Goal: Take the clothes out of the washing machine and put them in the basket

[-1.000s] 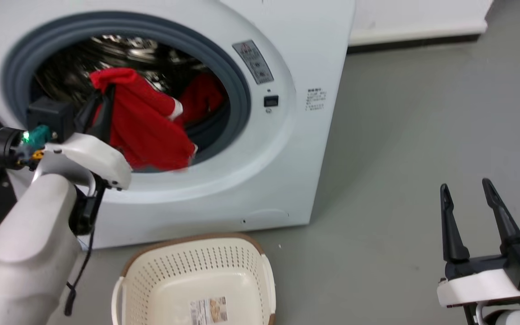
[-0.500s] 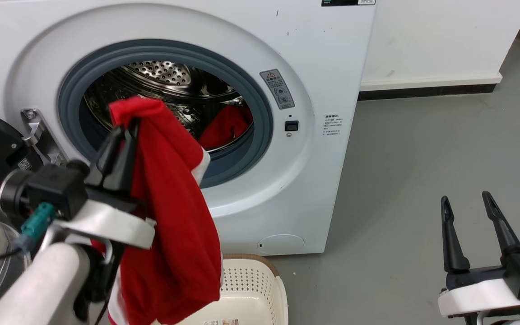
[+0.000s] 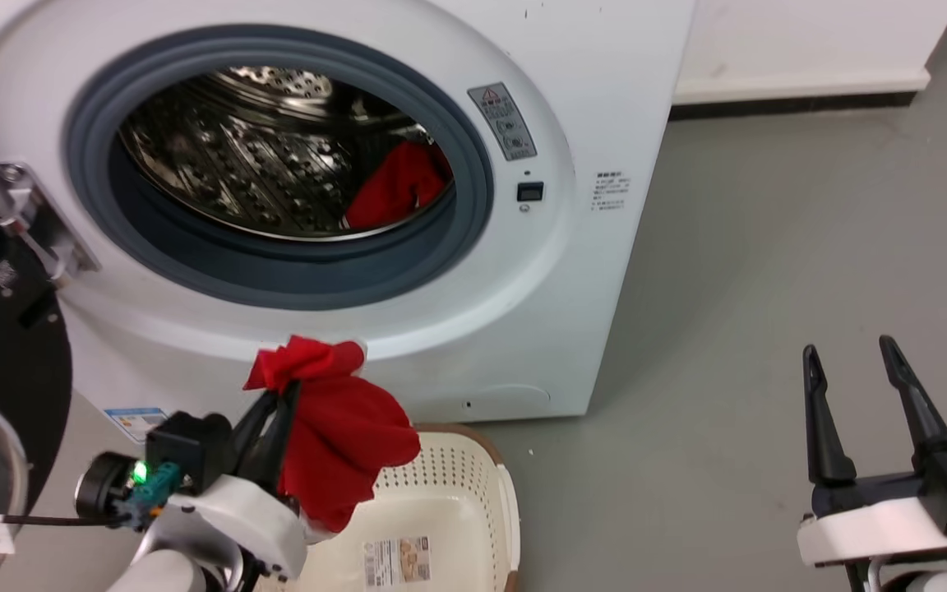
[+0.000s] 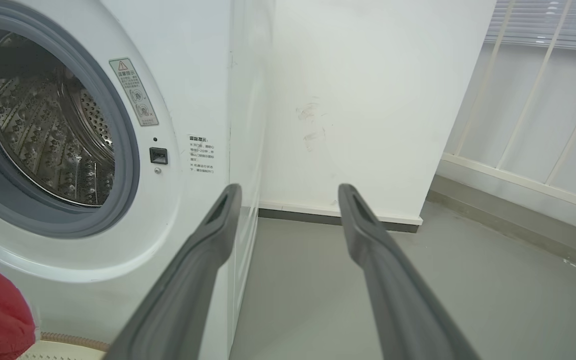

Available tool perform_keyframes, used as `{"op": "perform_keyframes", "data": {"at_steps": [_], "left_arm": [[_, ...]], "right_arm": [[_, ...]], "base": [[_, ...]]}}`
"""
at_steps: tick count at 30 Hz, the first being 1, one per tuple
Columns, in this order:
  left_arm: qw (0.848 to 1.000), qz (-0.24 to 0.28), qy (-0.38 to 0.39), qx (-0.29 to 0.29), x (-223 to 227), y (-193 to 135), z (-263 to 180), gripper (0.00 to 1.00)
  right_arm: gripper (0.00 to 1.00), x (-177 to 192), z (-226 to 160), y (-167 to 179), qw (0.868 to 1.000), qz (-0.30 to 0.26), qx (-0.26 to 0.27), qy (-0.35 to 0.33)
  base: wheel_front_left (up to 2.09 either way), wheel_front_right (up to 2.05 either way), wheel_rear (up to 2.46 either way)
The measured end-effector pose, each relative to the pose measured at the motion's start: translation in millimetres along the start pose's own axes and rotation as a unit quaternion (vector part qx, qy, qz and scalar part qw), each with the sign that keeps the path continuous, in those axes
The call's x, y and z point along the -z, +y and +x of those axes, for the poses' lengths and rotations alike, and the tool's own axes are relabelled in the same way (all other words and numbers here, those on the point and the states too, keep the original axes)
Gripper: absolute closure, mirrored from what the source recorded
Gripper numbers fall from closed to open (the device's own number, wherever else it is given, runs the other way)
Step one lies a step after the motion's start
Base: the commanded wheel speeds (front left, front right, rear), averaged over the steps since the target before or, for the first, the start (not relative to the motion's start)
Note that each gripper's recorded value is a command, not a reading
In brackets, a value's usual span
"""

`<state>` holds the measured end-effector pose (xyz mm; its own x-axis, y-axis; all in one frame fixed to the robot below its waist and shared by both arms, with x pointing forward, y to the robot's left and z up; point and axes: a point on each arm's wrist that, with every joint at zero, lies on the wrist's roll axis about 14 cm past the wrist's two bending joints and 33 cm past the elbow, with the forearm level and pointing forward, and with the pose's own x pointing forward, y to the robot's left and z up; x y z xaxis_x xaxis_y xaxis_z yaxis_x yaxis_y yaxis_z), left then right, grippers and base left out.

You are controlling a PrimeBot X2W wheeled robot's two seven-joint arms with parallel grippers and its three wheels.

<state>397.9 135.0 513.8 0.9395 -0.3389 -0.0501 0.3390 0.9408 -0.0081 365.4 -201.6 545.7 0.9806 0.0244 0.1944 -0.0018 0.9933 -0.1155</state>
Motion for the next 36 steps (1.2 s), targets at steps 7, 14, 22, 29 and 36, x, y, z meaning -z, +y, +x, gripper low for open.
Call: {"op": "perform_keyframes", "data": {"at_steps": [7,14,22,29,36], "left_arm": [[0.994,0.000,0.111,0.014,86,-2,16,1.00],[0.978,0.001,0.208,0.010,164,10,34,1.00],[0.958,0.000,0.287,0.030,233,6,57,1.00],[0.932,0.000,0.360,0.049,290,4,58,1.00],[0.905,-0.001,0.421,0.060,331,2,41,1.00]], "right_arm": [[0.00,20,17,-2,1.000,-0.003,0.002,0.023],[0.00,47,32,-3,0.999,-0.005,0.003,0.052],[0.00,81,35,-22,0.995,-0.014,0.029,0.097],[0.00,108,30,-37,0.989,-0.021,0.049,0.135],[0.00,123,27,-47,0.985,-0.029,0.062,0.157]], "base": [[0.00,0.00,0.00],[0.00,0.00,0.00],[0.00,0.00,0.00],[0.00,0.00,0.00],[0.00,0.00,0.00]]}}
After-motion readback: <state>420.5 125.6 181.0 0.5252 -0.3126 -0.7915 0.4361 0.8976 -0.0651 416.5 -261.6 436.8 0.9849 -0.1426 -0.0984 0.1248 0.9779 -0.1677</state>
